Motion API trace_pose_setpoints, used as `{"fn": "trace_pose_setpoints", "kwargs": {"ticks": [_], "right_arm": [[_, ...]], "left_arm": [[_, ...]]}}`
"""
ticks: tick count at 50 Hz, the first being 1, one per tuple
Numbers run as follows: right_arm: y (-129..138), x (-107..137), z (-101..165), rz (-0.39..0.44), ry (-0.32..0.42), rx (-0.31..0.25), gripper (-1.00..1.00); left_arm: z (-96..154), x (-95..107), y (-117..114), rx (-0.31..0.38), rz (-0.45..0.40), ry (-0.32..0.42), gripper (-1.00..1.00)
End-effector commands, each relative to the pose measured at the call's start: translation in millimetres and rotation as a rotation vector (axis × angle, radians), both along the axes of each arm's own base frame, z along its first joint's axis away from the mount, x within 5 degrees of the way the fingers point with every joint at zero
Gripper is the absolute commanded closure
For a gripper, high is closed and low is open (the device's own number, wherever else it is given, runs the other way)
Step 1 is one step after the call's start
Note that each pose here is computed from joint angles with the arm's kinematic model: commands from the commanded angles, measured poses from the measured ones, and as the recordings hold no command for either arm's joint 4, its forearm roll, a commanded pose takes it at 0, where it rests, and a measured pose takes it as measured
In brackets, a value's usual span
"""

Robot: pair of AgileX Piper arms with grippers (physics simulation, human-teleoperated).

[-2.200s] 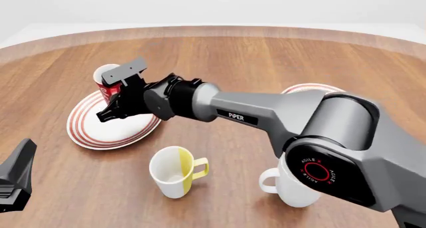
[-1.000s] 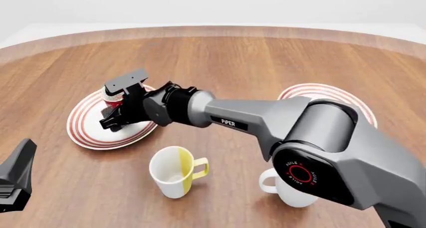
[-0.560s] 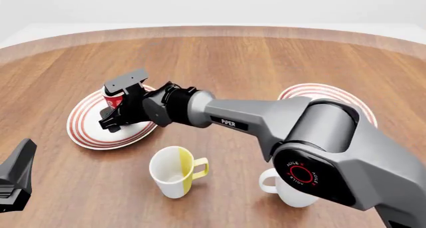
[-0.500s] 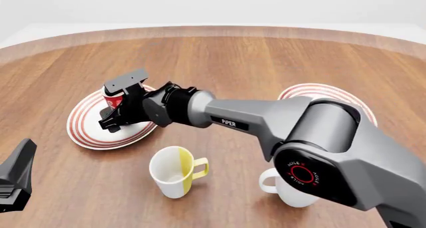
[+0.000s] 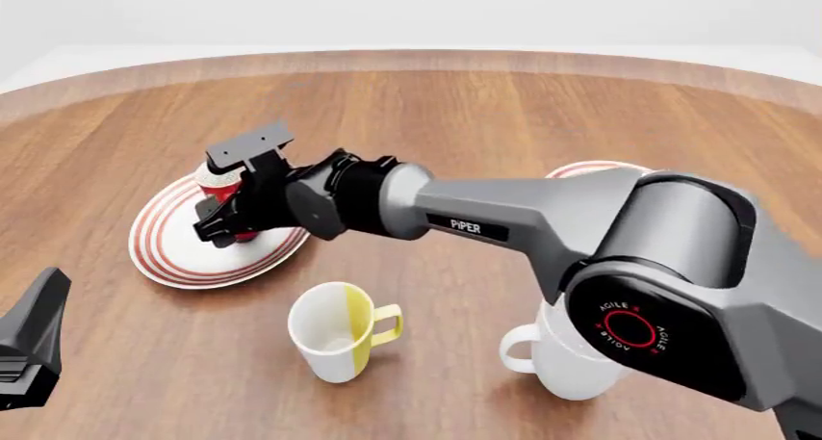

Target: Put the red mug on the left plate.

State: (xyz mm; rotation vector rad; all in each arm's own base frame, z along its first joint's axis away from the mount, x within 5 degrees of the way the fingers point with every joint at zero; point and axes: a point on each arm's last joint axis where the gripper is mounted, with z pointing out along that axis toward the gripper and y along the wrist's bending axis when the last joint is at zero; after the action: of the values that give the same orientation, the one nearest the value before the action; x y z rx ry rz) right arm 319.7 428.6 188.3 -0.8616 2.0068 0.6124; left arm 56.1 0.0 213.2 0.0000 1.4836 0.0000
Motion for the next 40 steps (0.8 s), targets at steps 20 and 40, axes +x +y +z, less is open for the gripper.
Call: {"fn": "trace_pose_setpoints", "kwargs": {"ticks": [20,40], "right_arm": [[-25.5,-23.9,19.7,0.006,-0.023,0.037,-1.0],[-44.7,-40.9,32.5,0.01,-0.044,0.068,-1.0]], "left_arm": [[0.0,0.0,0.0,0.0,0.0,0.0,-1.0],[0.0,0.0,0.0,0.0,0.0,0.0,-1.0]]}}
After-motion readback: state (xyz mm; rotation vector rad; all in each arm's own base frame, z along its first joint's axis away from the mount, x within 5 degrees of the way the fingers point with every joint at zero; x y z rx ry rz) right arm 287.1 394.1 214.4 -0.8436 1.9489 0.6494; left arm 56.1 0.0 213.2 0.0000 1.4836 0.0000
